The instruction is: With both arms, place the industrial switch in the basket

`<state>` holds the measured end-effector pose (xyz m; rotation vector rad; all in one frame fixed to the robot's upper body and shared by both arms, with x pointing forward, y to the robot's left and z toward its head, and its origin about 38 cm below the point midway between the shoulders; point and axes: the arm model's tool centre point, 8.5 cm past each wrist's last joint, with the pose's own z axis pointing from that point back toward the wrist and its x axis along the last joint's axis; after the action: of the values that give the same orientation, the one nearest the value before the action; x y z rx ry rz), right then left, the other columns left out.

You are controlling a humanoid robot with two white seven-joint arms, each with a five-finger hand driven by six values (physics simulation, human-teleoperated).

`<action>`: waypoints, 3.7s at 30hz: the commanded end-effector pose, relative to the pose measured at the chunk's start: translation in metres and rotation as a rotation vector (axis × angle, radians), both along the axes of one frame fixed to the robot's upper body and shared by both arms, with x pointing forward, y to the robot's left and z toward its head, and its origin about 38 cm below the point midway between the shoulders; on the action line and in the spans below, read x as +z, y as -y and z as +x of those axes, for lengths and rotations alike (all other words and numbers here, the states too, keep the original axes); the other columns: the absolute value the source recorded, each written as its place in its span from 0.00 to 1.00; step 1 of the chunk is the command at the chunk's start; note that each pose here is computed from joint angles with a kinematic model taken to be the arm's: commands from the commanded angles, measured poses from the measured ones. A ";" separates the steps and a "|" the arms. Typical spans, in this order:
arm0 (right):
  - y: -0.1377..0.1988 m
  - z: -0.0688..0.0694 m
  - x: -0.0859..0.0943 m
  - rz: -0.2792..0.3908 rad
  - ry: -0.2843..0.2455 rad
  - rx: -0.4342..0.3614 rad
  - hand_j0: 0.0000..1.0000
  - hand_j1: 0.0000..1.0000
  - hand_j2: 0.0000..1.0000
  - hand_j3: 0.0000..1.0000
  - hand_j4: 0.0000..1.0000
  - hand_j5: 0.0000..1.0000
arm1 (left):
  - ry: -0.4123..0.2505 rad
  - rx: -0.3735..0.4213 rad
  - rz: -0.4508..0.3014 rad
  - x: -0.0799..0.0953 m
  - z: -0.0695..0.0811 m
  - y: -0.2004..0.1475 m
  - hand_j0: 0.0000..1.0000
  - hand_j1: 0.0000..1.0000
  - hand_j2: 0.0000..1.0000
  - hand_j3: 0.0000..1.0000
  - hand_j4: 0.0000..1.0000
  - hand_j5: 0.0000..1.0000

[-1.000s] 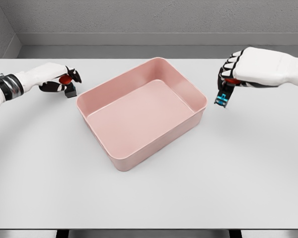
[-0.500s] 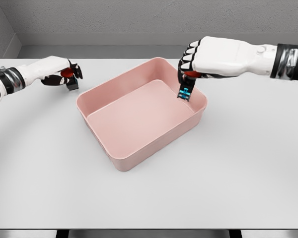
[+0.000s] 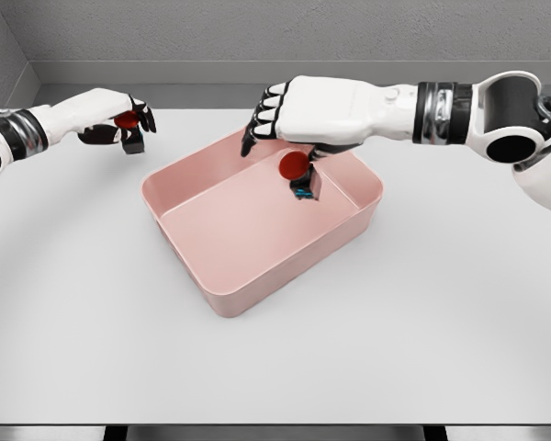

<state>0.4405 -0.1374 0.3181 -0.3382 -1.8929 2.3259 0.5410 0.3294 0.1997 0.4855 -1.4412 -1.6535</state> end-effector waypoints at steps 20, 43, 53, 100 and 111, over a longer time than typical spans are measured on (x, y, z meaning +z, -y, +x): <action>0.248 0.003 -0.008 0.047 -0.192 -0.556 1.00 1.00 1.00 1.00 1.00 1.00 | 0.033 -0.086 -0.039 0.024 0.016 0.053 0.48 0.48 0.48 0.48 0.48 0.48; 0.240 -0.044 -0.057 0.035 -0.302 -0.493 1.00 1.00 1.00 1.00 1.00 1.00 | 0.092 -0.277 -0.089 0.055 0.021 0.159 0.49 0.49 0.49 0.49 0.49 0.49; 0.237 -0.043 -0.063 0.032 -0.310 -0.488 1.00 1.00 1.00 1.00 1.00 1.00 | 0.118 -0.395 -0.093 0.065 0.010 0.212 0.49 0.49 0.49 0.49 0.49 0.49; 0.228 -0.045 -0.075 0.027 -0.335 -0.470 1.00 1.00 1.00 1.00 1.00 1.00 | 0.128 -0.332 -0.032 0.080 -0.051 0.058 1.00 1.00 1.00 1.00 1.00 1.00; 0.229 -0.046 -0.079 0.025 -0.342 -0.471 1.00 1.00 1.00 1.00 1.00 1.00 | 0.094 -0.156 0.022 0.075 -0.074 -0.036 1.00 1.00 1.00 1.00 1.00 1.00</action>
<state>0.3948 -0.3656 0.2385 -0.3175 -1.4839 1.9124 0.4694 0.3529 0.2669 0.4489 -1.5706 -1.8091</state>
